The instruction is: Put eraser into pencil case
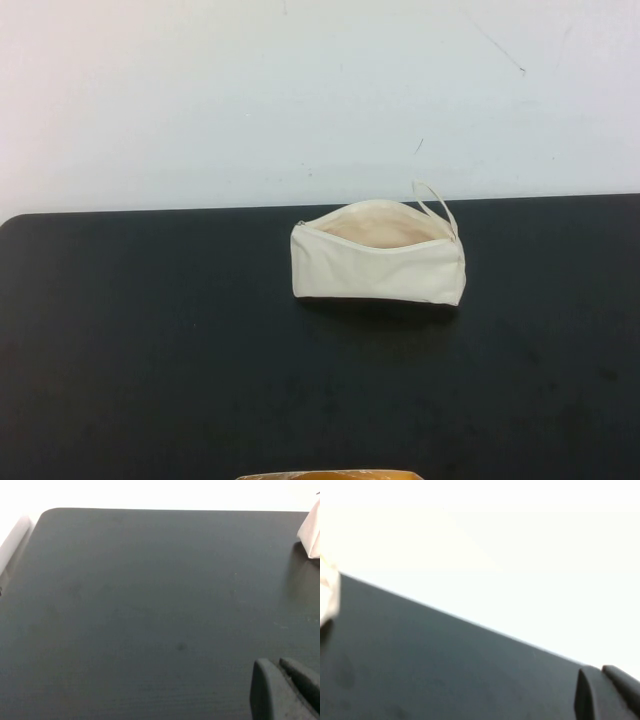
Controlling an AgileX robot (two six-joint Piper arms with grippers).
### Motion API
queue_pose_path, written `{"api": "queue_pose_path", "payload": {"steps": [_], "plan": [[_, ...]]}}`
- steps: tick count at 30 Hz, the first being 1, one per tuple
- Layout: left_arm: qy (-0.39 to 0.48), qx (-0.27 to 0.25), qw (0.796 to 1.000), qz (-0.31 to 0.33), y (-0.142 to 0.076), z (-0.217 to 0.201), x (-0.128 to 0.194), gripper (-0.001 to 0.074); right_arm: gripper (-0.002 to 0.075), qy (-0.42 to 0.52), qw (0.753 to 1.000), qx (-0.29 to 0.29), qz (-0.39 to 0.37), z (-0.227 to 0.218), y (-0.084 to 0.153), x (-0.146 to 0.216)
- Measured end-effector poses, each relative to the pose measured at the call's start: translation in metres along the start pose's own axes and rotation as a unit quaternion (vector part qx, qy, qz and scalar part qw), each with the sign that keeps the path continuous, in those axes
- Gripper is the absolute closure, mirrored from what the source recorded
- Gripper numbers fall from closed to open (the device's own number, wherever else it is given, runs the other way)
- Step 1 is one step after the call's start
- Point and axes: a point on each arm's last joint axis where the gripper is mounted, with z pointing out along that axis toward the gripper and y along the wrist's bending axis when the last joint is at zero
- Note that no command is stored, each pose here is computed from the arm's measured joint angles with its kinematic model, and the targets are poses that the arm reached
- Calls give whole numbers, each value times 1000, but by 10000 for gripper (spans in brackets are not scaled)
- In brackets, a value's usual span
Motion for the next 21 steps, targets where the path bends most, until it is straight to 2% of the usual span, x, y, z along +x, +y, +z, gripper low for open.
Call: {"api": "queue_pose_path", "payload": {"steps": [5,13,21], "plan": [[0,0,1000,0,0,0,0,736,726,40,999,12,-19,1,13,37],[0,0,1000,0,0,0,0,736,726,121,992,-27,-9,0,22,55],[0,0,1000,0,0,0,0,736,726,139,984,-13,106,-1,22,57]]}}
